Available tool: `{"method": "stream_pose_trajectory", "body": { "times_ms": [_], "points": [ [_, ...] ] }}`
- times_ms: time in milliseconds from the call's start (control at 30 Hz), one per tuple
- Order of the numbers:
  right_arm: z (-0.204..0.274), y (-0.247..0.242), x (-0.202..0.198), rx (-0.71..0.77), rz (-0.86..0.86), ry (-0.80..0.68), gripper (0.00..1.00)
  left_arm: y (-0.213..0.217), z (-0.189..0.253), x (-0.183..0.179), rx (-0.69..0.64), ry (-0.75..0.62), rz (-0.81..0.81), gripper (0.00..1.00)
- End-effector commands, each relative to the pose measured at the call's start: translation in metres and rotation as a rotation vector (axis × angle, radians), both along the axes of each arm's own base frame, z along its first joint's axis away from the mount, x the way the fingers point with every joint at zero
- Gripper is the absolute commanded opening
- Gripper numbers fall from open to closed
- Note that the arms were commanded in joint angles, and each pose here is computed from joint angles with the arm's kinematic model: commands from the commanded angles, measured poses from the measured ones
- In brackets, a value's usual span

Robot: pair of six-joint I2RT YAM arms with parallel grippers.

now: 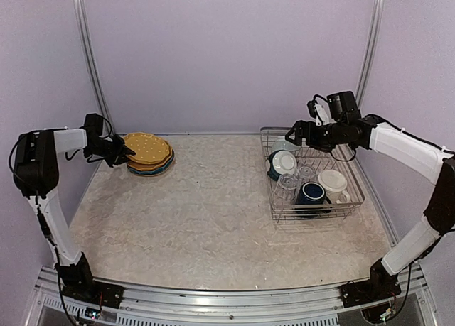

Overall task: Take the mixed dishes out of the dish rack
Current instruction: Place the plate on the plate.

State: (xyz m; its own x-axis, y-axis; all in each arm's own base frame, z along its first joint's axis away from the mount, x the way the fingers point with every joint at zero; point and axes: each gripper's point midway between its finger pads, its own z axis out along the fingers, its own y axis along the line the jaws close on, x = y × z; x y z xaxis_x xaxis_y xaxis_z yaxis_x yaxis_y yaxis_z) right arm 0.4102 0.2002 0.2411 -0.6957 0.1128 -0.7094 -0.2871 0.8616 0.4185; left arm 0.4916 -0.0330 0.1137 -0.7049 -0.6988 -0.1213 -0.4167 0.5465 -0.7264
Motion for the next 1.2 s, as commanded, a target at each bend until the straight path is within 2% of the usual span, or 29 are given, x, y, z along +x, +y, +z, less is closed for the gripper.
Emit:
{"method": "stream_pose_trajectory", "body": {
  "times_ms": [0, 100, 200, 500, 700, 1167],
  "points": [
    [0.016, -0.021, -0.005, -0.085, -0.05, -0.026, 0.95, 0.002, 0.026, 0.023, 0.002, -0.123, -0.034, 0.0],
    [0.015, -0.026, -0.005, -0.117, -0.062, -0.017, 0.95, 0.0, 0.022, 0.024, -0.004, -0.119, -0.038, 0.04],
    [0.013, -0.029, -0.002, -0.148, -0.074, -0.003, 0.95, 0.002, 0.021, 0.025, 0.005, -0.11, -0.037, 0.13],
    [-0.018, -0.03, -0.003, -0.191, -0.07, 0.101, 0.95, 0.003, 0.008, 0.014, 0.042, -0.054, -0.04, 0.51],
    [-0.041, -0.02, -0.011, -0.221, -0.038, 0.191, 0.95, -0.004, 0.018, 0.011, 0.087, -0.065, -0.06, 0.7],
    [-0.059, -0.023, -0.034, -0.294, -0.057, 0.22, 0.95, 0.011, 0.037, -0.013, 0.265, -0.049, -0.041, 0.94]
  ]
}}
